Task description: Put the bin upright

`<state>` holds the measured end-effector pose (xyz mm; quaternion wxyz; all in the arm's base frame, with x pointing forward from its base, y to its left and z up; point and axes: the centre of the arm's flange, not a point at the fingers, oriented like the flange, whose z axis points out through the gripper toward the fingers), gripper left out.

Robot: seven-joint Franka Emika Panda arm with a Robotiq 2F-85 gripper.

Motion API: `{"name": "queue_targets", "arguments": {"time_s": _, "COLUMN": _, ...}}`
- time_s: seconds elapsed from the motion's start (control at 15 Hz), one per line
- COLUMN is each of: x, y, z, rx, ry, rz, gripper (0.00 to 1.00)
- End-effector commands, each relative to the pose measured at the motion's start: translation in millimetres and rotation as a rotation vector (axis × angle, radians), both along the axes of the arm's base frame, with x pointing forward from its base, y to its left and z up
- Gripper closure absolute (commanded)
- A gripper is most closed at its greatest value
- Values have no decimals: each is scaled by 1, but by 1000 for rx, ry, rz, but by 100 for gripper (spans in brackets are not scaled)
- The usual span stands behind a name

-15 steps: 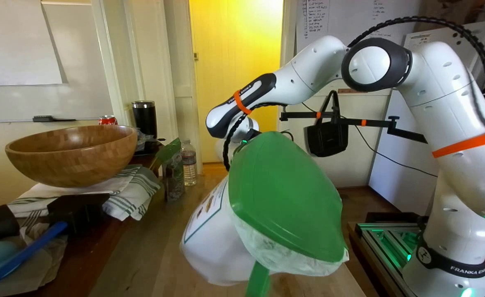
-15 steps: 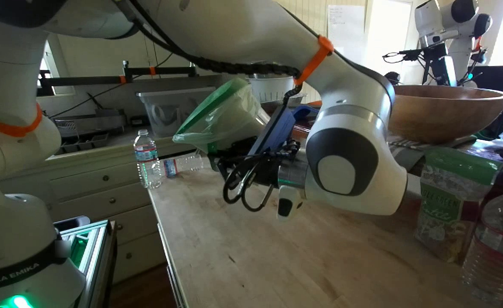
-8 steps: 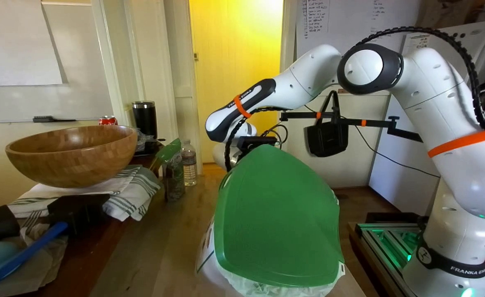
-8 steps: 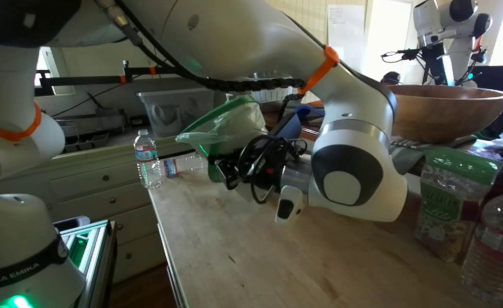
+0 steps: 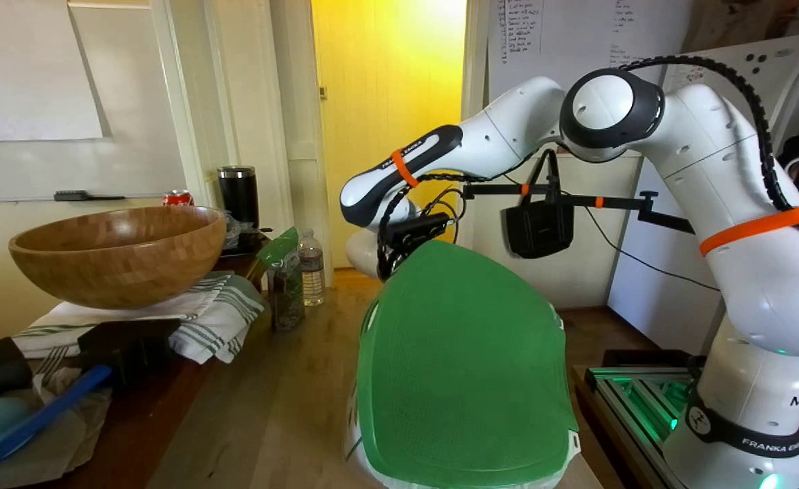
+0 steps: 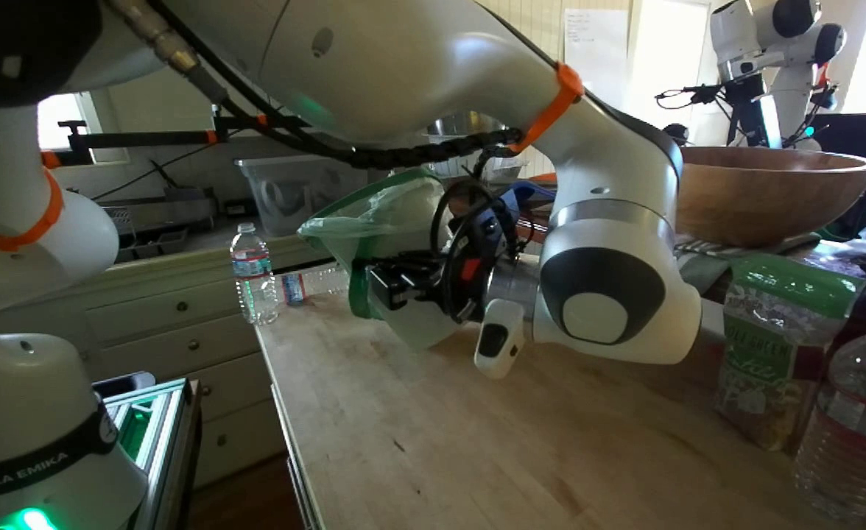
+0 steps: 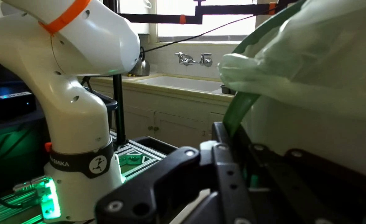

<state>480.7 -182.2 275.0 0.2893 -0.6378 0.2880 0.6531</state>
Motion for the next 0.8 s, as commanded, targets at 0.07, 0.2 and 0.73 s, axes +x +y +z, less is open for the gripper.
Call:
{"name": "queue_targets", "arguments": {"time_s": 0.07, "x": 22, "y": -27, "z": 11, "rx": -63, "ry": 73, "rz": 1, "gripper": 98}}
{"name": "queue_targets", "arguments": {"time_s": 0.2, "x": 25, "y": -32, "z": 12, "rx": -106, "ry": 99, "rz": -8, "gripper": 98}}
{"name": "queue_targets", "arguments": {"time_s": 0.73, "x": 34, "y": -41, "z": 15, "rx": -256, "ry": 189, "rz": -13, "gripper": 64}}
